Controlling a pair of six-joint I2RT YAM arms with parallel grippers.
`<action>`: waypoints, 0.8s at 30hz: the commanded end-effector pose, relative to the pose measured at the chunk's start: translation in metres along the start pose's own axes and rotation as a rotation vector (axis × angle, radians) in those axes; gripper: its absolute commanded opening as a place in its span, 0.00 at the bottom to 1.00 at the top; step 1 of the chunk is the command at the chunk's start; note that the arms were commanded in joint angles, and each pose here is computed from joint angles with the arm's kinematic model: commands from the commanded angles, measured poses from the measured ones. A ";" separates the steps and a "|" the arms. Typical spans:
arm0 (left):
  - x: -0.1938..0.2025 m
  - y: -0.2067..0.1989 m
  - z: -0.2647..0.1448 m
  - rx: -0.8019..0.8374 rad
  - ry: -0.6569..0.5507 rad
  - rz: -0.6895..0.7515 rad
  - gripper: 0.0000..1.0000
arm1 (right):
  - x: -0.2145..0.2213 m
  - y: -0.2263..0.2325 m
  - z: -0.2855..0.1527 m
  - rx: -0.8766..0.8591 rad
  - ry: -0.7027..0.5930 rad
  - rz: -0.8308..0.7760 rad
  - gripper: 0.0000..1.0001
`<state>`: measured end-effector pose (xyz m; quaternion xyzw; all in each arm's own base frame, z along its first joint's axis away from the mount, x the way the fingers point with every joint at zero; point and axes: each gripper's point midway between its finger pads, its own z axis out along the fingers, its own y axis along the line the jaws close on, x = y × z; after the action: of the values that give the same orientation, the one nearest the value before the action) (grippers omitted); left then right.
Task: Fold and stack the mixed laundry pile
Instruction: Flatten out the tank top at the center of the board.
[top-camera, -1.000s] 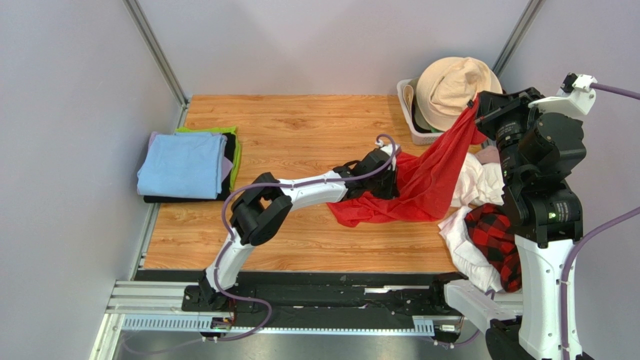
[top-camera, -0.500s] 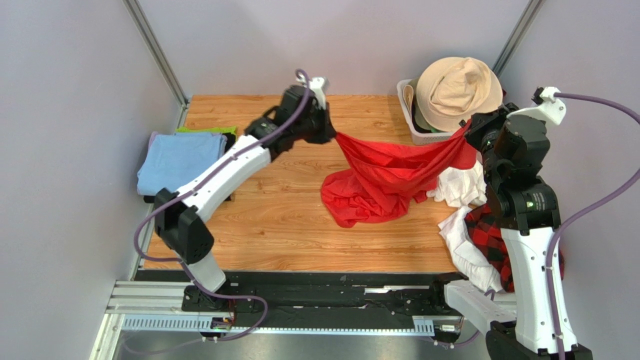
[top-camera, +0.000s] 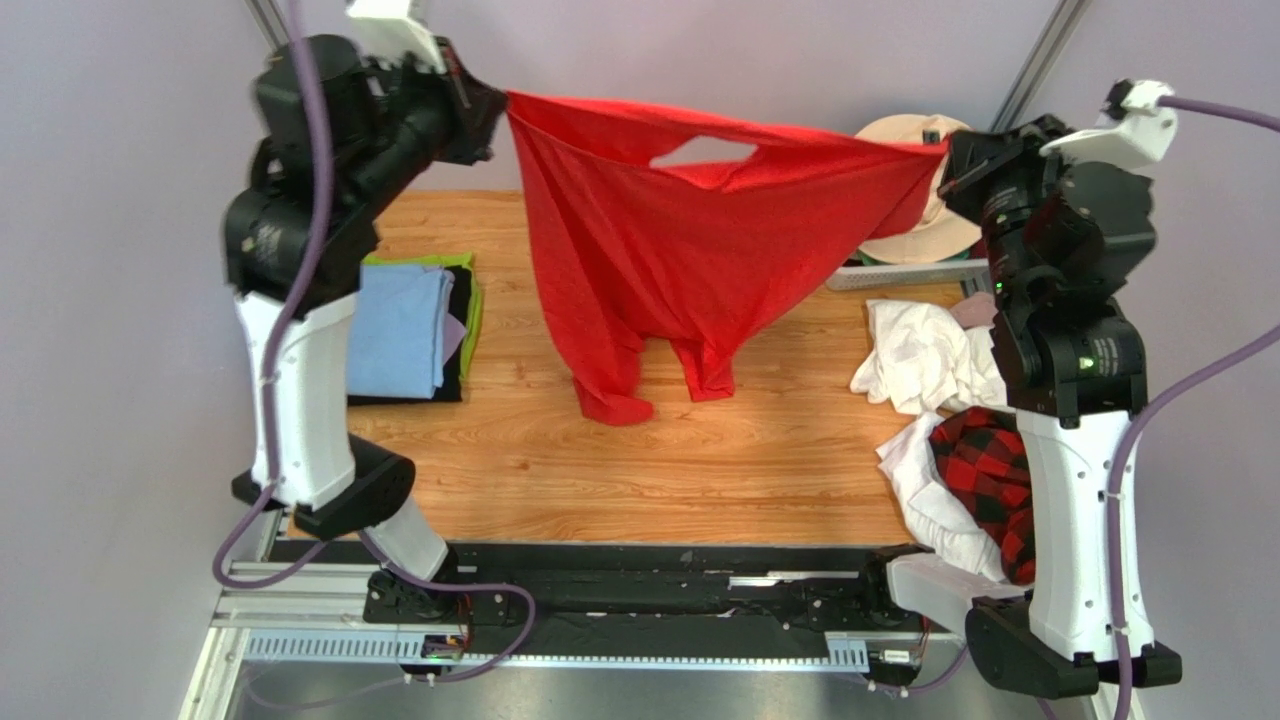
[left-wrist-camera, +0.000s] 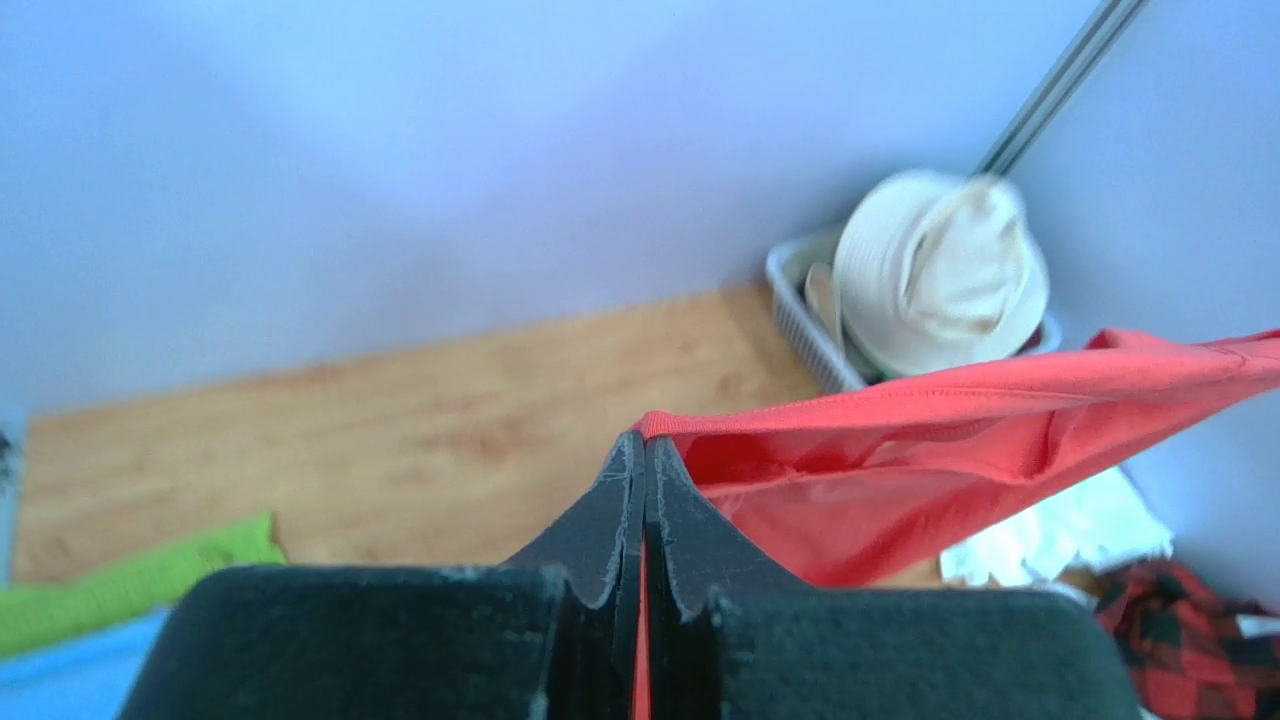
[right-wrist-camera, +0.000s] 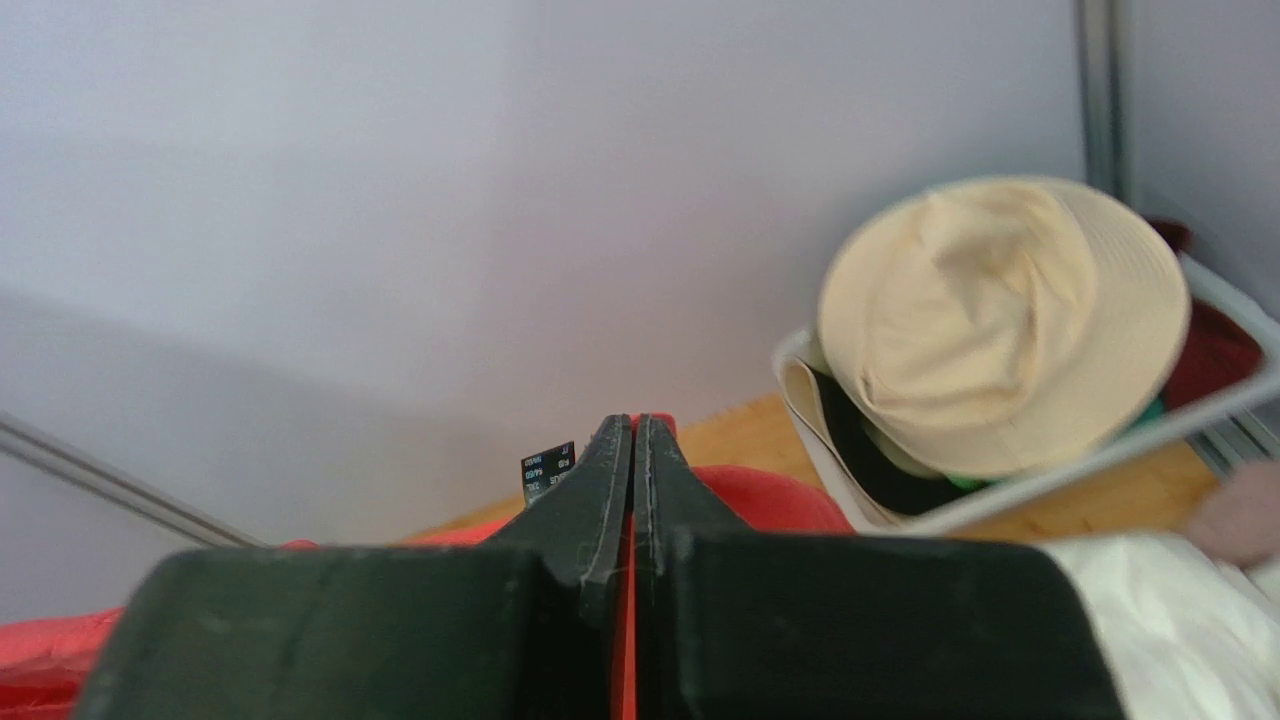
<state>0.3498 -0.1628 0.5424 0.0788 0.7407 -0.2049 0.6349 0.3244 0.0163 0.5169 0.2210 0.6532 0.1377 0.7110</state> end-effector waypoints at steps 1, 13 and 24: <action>-0.059 0.002 -0.092 -0.022 -0.225 0.101 0.00 | -0.102 0.065 -0.049 -0.289 -0.280 0.039 0.00; -0.105 -0.005 -0.207 0.002 -0.550 0.156 0.00 | -0.132 0.114 -0.122 -0.632 -0.363 0.073 0.00; -0.113 -0.041 -0.337 0.218 -0.767 0.140 0.00 | -0.157 0.129 -0.243 -0.869 -0.378 0.119 0.00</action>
<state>0.1187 -0.0677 0.6662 0.1129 0.5068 -0.2234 0.8249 0.1529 0.0890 0.6822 -0.0133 0.4399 0.3761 0.8154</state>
